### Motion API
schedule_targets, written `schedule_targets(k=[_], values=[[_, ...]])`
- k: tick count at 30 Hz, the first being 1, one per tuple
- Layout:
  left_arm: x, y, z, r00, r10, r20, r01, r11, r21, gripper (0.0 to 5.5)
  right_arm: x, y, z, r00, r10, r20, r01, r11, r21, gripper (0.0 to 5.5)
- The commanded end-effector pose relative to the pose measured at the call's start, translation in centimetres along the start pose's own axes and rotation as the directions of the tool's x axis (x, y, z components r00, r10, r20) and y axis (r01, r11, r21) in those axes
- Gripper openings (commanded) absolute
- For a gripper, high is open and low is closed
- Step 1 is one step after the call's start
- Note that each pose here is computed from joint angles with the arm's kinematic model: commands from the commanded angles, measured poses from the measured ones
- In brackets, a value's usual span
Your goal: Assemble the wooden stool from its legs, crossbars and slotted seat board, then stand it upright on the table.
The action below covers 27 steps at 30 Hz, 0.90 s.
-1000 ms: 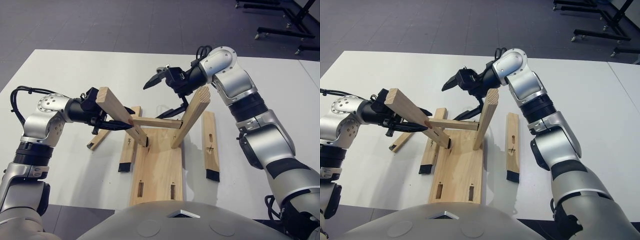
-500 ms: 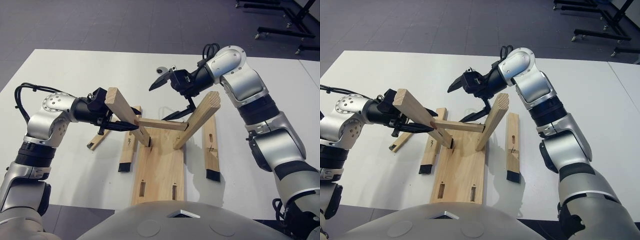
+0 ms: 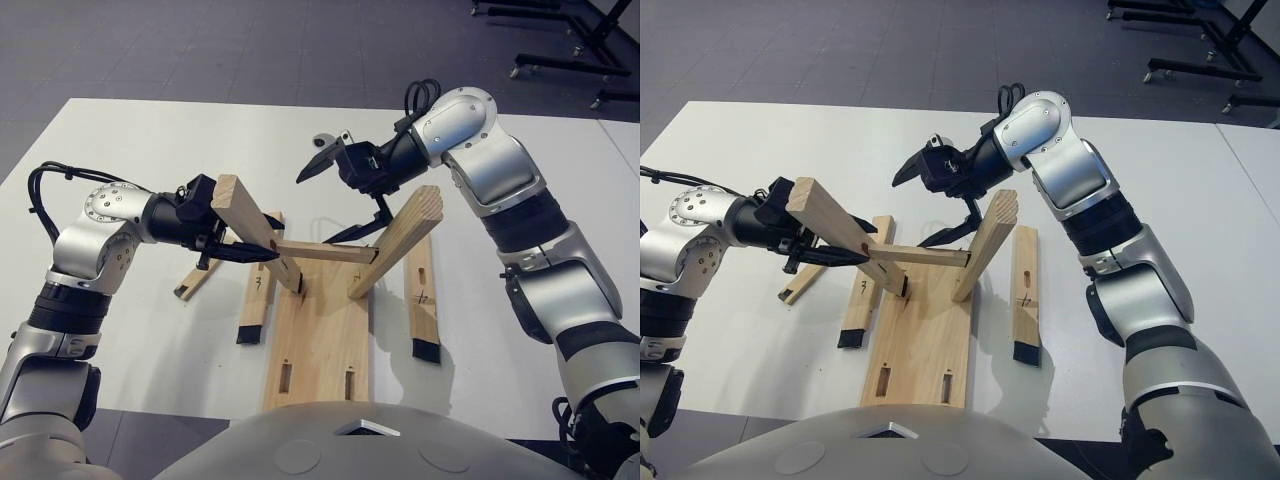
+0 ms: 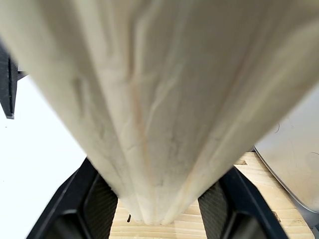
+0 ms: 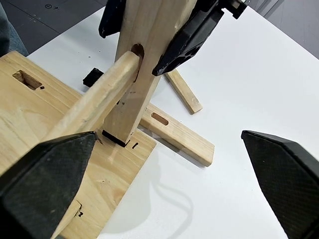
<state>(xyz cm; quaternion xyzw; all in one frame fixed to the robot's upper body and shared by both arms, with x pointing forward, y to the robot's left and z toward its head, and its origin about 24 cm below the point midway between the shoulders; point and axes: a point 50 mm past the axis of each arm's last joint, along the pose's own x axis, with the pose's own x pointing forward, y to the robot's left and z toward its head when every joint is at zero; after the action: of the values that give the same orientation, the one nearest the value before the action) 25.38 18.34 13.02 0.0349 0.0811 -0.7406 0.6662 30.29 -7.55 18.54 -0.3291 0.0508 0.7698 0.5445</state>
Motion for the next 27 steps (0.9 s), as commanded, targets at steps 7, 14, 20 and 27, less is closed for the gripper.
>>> schedule_targets(k=[7, 14, 20, 27], values=[[1.3, -1.0, -4.4, 0.995, 0.002, -0.096, -0.021, 0.979, -0.204, 2.03, 4.8, 2.3, 0.8, 0.957, 0.274, 0.096, -0.268, 0.961, -0.073, 5.4], [1.9, -0.7, -4.0, 0.989, 0.032, -0.144, -0.054, 0.987, -0.152, 2.03, 5.0, 2.2, 0.7, 0.958, 0.275, 0.077, -0.269, 0.96, -0.082, 5.4], [2.5, -0.8, -3.6, 0.984, 0.038, -0.173, -0.057, 0.992, -0.109, 2.03, 5.0, 2.1, 0.7, 0.96, 0.269, 0.073, -0.262, 0.961, -0.09, 5.4], [2.6, -0.9, -4.0, 0.978, 0.019, -0.208, -0.043, 0.992, -0.114, 2.03, 4.3, 1.2, 1.4, 0.977, 0.182, 0.111, -0.169, 0.979, -0.115, 5.4]])
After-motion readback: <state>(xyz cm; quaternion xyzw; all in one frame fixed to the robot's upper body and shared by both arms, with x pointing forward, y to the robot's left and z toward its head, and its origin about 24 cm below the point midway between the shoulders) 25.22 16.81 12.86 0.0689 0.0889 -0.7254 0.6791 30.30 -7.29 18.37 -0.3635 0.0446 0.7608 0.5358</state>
